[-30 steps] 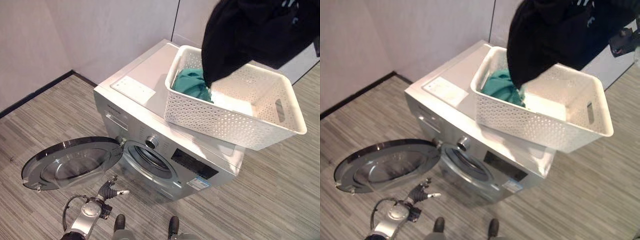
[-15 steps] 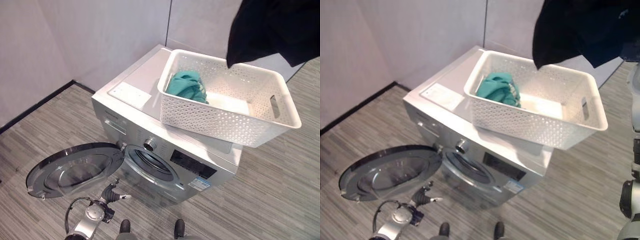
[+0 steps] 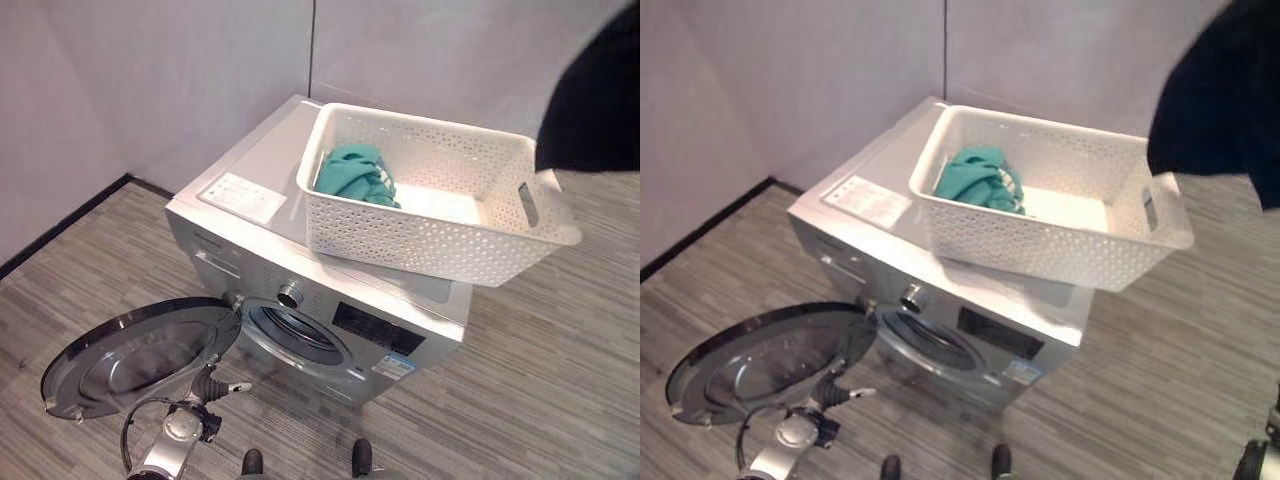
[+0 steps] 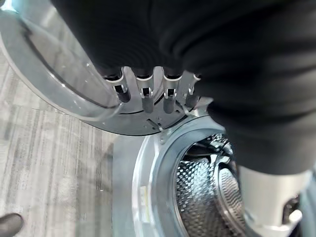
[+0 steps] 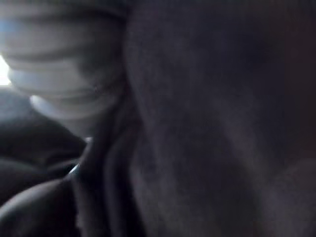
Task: Grab the laundry basket,head to the washer,open it,put in the laundry and shut it.
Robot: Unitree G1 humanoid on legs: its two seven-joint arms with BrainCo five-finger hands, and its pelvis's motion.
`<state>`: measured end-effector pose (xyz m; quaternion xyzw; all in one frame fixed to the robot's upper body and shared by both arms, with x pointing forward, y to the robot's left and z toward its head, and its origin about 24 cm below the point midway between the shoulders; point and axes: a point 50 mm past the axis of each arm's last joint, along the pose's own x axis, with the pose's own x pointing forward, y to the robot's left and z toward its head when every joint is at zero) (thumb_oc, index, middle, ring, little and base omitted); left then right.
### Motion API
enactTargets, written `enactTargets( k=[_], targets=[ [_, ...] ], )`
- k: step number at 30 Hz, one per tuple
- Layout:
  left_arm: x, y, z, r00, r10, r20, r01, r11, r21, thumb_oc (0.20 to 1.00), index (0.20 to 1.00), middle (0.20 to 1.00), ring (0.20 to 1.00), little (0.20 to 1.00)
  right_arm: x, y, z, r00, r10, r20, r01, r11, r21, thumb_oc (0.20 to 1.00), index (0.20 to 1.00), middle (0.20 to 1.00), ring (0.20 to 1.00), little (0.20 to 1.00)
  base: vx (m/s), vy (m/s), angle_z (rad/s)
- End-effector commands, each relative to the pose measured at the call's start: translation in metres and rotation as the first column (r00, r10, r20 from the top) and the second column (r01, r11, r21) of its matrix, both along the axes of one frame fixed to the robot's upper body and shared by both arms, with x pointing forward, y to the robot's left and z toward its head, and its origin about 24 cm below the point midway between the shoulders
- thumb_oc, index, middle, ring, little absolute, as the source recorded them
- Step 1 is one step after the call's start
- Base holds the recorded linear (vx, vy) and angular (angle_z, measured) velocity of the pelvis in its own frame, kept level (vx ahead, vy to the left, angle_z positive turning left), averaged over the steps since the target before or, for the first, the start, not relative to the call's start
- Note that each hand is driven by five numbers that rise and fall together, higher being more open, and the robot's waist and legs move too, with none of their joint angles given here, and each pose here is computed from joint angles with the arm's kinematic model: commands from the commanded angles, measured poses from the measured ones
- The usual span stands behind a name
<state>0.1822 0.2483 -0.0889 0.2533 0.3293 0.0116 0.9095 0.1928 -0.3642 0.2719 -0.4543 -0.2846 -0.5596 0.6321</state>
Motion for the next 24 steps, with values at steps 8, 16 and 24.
enactTargets(
  k=[8,16,24],
  targets=[
    [-0.017,0.03,-0.002,0.993,0.117,0.011,-0.117,0.988,0.099,1.0,1.0,1.0,1.0,1.0,-0.052,-0.031,-0.105,0.967,-0.19,-0.167,0.233,0.926,0.296,0.2,0.2,0.2,0.2,0.2,0.0,0.103,-0.26],
    [-0.028,0.042,-0.002,0.982,0.186,0.008,-0.186,0.975,0.119,1.0,1.0,1.0,1.0,1.0,-0.007,0.032,-0.242,0.832,0.397,-0.388,0.037,0.658,0.752,0.2,0.2,0.2,0.2,0.2,-0.06,0.028,-0.48],
    [0.008,0.031,0.008,0.969,0.217,0.12,-0.228,0.969,0.095,1.0,1.0,1.0,1.0,1.0,0.032,0.108,-0.297,0.597,0.717,-0.359,-0.015,0.458,0.889,0.2,0.2,0.2,0.2,0.2,-0.11,-0.007,-0.01]
  ],
)
